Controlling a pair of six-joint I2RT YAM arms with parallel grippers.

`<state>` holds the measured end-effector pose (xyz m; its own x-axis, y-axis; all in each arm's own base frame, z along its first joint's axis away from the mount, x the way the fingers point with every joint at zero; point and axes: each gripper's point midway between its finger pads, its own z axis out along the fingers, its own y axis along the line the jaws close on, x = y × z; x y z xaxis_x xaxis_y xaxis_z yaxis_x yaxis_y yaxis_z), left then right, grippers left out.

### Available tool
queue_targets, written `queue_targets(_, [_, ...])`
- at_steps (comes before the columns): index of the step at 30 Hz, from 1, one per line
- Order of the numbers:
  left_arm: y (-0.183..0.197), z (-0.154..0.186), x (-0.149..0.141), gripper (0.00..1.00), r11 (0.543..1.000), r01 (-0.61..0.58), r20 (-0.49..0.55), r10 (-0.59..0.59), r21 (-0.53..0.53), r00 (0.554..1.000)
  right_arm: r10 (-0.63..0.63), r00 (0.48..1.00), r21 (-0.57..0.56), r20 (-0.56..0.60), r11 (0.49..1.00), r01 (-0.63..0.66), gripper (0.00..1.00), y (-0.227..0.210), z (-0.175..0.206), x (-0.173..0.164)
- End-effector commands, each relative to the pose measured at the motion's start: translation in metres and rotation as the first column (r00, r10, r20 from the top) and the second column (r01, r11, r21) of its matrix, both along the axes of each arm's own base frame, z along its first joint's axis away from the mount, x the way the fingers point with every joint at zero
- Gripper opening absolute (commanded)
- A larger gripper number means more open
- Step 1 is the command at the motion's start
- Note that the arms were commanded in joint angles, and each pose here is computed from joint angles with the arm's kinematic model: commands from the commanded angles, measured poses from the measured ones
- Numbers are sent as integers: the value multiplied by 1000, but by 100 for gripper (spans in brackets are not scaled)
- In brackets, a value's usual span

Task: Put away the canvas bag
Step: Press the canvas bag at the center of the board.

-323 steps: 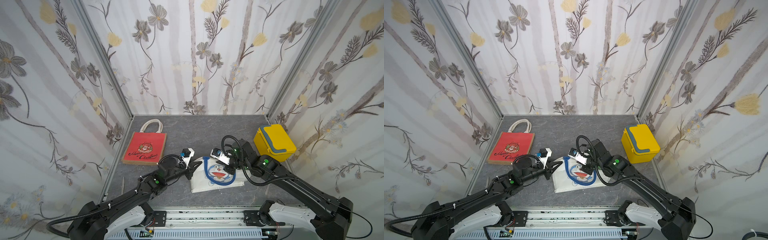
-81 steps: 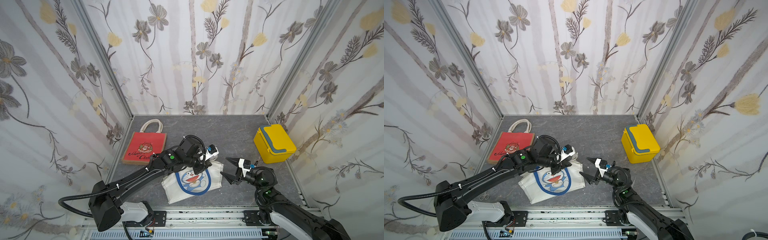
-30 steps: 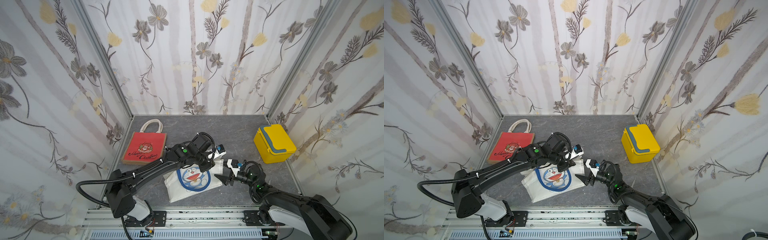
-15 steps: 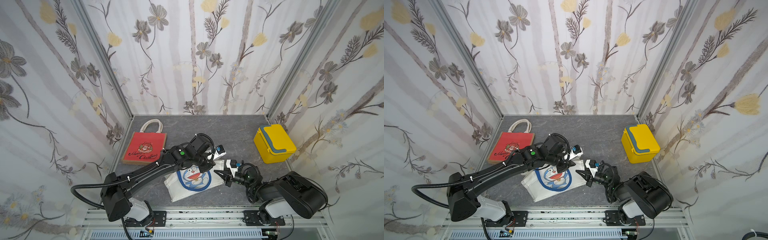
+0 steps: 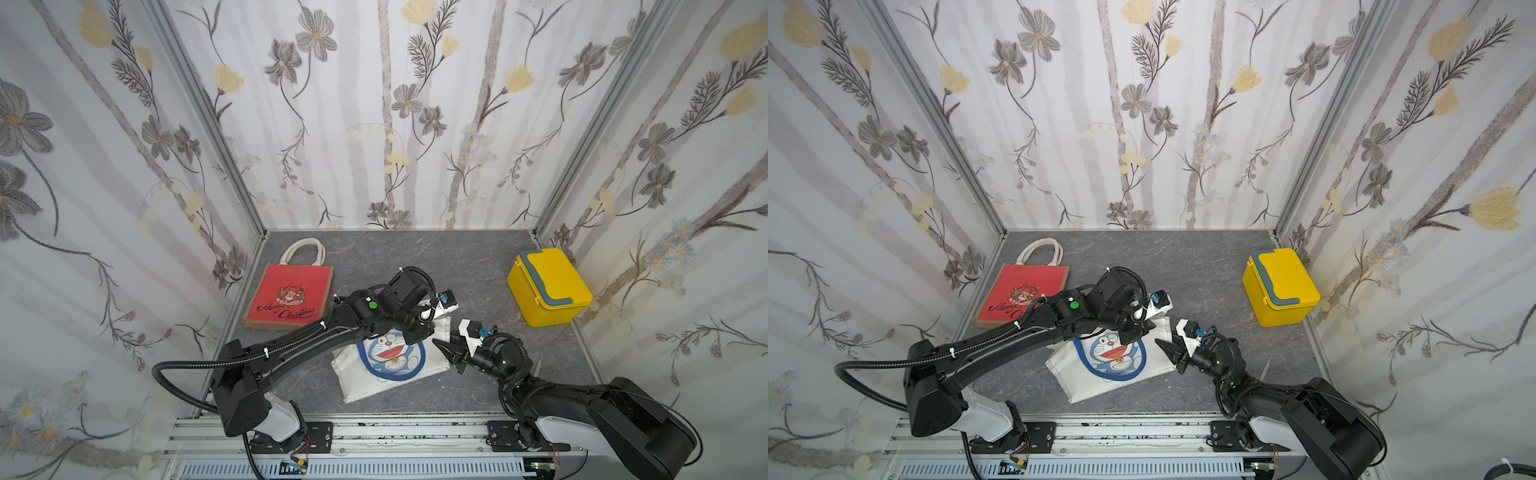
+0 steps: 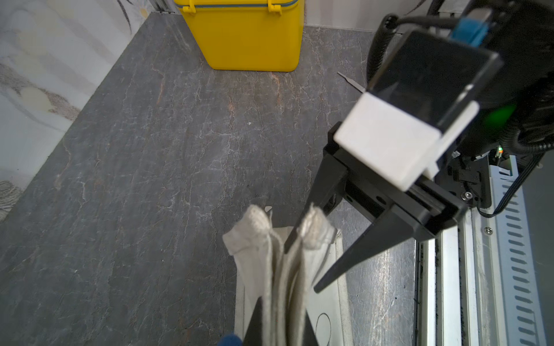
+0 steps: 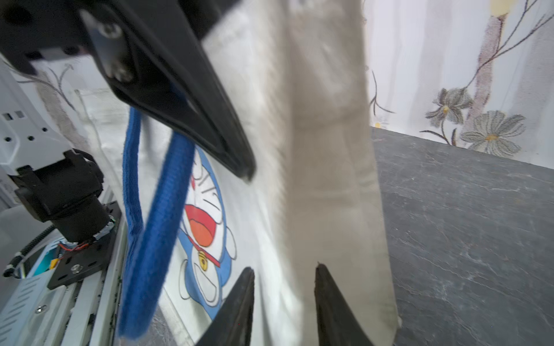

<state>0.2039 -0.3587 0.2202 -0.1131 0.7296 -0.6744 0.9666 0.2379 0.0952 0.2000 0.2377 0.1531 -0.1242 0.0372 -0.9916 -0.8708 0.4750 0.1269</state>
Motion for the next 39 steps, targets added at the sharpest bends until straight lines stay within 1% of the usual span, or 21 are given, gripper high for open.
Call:
queue_targets(1, [9,14,3,0,1000,12,70,-11,-11,997,55,998,-94,-41,994,-59,37,5,-22,-7])
queue_targets(4, [7,32,-2,0,997,40,76,-35,-71,996,132,988,-61,-75,989,-137,37,16,-21,-14])
queue_targets(5, [6,37,-3,0,996,45,78,-38,-82,996,159,983,-60,-93,984,-165,35,22,-22,-14])
queue_targets(6, [6,42,-3,0,995,45,81,-38,-88,996,165,979,-64,-119,983,-173,33,26,-25,-11])
queue_targets(9, [6,59,-3,0,992,55,112,-43,-113,993,174,968,-84,-183,978,-192,34,36,-41,-5])
queue_targets(12, [13,64,3,0,994,34,151,-18,-106,988,143,972,-67,-187,985,-158,35,32,-47,-3])
queue_targets(13, [17,62,5,0,995,22,153,-8,-93,988,125,977,-61,-174,989,-137,38,28,-47,-4])
queue_targets(15, [21,58,5,0,997,12,144,-1,-79,990,89,985,-55,-150,994,-98,51,21,-44,-4])
queue_targets(17, [21,50,3,0,997,18,128,-8,-76,992,61,990,-55,-131,996,-69,58,16,-38,-3])
queue_targets(19, [20,40,1,0,997,22,105,-14,-71,994,17,993,-66,-121,997,-26,61,11,-33,3])
queue_targets(21, [19,34,0,0,997,22,94,-15,-73,995,-21,995,-70,-101,997,14,62,5,-27,5])
queue_targets(22, [21,25,0,0,998,17,85,-12,-64,996,-48,995,-67,-93,997,42,64,1,-24,6])
queue_targets(24, [23,21,1,0,998,10,86,-4,-65,996,-114,984,-76,-135,992,104,67,-8,-25,12])
queue_targets(25, [24,22,2,0,997,7,90,0,-72,996,-133,977,-88,-168,989,119,71,-11,-27,13])
queue_targets(27, [26,28,5,0,996,8,91,0,-92,996,-154,958,-90,-241,987,136,83,-13,-29,14])
queue_targets(28, [27,32,5,0,994,15,89,-6,-106,996,-158,946,-87,-285,987,138,88,-14,-32,13])
queue_targets(31, [27,41,5,0,992,33,85,-22,-120,996,-143,913,-83,-382,989,120,91,-13,-41,7])
queue_targets(34, [29,40,5,0,993,42,88,-33,-108,996,-139,886,-95,-443,990,107,93,-15,-54,-1])
queue_targets(36, [30,41,3,0,992,58,89,-48,-110,995,-161,873,-112,-461,986,123,93,-20,-62,-2])
queue_targets(37, [28,53,4,0,989,67,103,-54,-133,993,-166,867,-115,-470,985,127,93,-21,-65,-3])
queue_targets(39, [27,60,0,0,985,88,97,-74,-150,993,-139,869,-113,-475,989,96,91,-19,-67,-7])
